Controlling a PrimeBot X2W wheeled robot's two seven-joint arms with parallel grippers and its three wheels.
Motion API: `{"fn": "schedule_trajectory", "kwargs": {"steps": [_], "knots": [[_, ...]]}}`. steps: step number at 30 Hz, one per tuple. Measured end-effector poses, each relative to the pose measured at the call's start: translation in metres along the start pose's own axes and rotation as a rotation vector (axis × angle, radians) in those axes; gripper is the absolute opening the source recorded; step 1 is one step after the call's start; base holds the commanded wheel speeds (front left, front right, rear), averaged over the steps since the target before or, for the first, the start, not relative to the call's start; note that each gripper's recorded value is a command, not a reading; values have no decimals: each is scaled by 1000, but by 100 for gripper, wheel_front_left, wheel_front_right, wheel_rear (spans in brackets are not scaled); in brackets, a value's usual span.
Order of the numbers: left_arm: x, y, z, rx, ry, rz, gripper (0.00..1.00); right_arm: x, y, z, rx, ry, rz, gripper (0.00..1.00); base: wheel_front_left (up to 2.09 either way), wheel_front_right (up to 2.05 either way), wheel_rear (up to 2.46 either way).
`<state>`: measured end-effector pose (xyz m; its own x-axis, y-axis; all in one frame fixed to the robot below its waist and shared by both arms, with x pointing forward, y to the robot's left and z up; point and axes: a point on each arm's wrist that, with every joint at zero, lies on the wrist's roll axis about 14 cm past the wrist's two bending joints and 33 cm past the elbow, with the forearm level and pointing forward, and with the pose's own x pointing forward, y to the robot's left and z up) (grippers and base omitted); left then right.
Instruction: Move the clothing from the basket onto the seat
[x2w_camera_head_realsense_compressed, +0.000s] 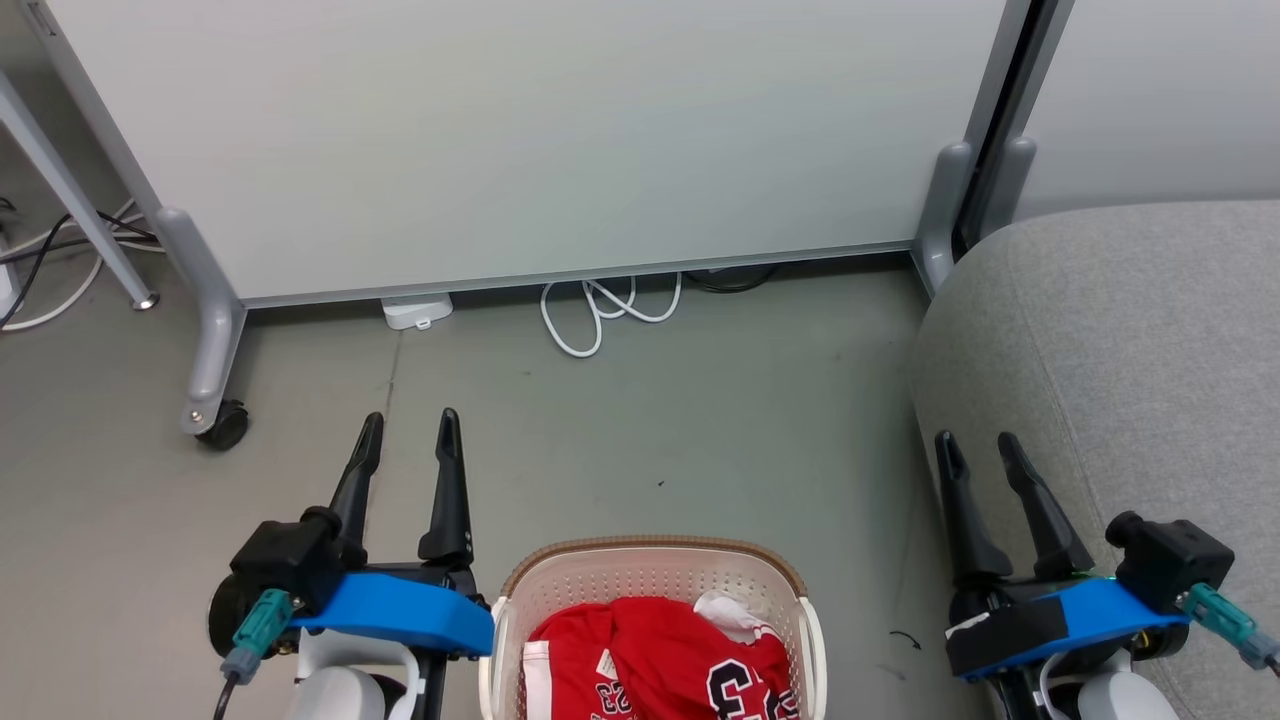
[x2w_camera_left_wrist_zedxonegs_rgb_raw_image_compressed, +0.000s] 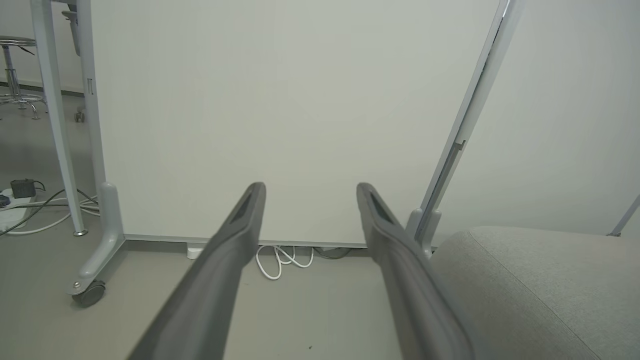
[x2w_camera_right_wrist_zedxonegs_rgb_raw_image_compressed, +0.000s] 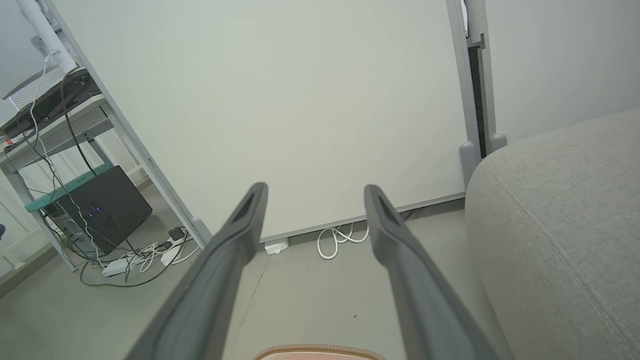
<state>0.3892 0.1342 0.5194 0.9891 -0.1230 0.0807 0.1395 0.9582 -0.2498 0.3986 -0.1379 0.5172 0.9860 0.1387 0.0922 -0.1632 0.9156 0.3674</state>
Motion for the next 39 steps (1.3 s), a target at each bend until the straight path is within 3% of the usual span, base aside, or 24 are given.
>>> {"fn": "schedule_trajectory", "kwargs": {"steps": [21, 39], "knots": [[2, -13, 0, 139, -21, -60, 100, 4, 10, -10, -134, 15, 52, 100, 0, 0, 0], [0, -14, -6, 153, -12, -72, 100, 5, 13, -16, -187, 24, 71, 100, 0, 0, 0]]}}
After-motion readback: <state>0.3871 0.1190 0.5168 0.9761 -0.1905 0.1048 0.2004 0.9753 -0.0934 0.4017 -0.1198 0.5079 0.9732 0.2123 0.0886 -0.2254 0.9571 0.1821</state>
